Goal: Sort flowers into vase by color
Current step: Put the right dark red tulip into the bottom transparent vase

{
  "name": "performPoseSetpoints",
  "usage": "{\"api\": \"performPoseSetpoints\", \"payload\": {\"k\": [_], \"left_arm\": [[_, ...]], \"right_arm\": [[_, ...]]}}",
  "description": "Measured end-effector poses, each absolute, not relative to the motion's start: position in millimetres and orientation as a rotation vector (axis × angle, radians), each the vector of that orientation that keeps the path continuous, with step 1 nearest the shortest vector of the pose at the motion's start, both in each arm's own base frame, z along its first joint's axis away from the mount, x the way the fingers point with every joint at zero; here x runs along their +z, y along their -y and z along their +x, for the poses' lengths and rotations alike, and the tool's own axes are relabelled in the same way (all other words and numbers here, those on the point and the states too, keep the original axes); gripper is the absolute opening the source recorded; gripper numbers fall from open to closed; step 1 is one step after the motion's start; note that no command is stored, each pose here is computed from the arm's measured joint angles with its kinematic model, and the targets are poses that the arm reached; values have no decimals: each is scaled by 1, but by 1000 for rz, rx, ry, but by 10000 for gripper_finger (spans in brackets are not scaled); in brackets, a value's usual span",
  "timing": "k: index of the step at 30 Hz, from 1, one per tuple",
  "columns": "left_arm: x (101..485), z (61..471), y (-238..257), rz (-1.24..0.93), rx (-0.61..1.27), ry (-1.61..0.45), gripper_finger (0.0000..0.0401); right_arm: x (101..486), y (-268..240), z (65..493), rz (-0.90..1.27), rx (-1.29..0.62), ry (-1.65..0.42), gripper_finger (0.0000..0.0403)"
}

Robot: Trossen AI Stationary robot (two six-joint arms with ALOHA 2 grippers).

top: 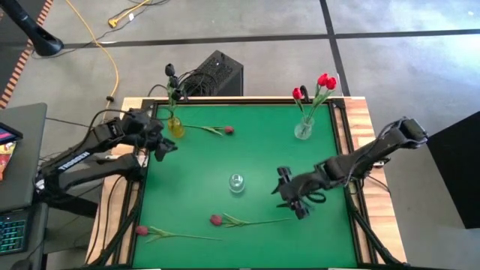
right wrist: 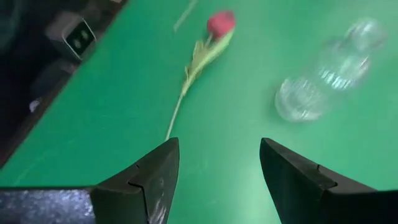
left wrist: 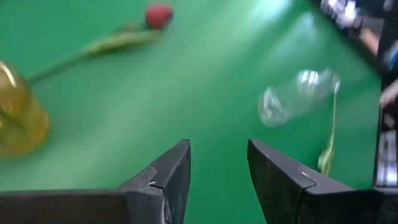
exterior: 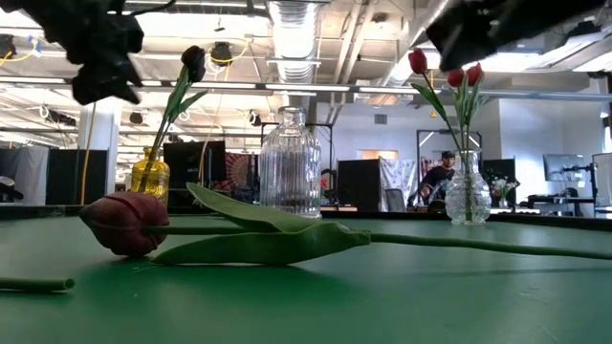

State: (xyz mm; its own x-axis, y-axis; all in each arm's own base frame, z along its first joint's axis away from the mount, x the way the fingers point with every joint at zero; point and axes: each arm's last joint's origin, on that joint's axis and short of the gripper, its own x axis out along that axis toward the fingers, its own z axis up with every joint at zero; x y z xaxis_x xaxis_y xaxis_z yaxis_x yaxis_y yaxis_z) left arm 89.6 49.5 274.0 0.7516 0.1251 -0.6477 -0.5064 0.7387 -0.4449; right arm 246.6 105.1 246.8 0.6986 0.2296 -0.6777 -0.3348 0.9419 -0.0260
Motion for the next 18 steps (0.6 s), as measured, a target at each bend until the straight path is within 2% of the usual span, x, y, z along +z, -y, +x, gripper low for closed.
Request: {"api": "performPoseSetpoints", "payload": {"k": [7,12,18], "left_arm": [[265,86,-32,-632,266,-803,135],[251,86,-22,-600,178,-897,130],[239,88,-11,-570,57,-966,129]], "right_arm": [[203,-135,265,-165,312,-816,249],[173,-145,284,-53,270,-832,249],[161,-160,299,-23,270,-855,249]]}}
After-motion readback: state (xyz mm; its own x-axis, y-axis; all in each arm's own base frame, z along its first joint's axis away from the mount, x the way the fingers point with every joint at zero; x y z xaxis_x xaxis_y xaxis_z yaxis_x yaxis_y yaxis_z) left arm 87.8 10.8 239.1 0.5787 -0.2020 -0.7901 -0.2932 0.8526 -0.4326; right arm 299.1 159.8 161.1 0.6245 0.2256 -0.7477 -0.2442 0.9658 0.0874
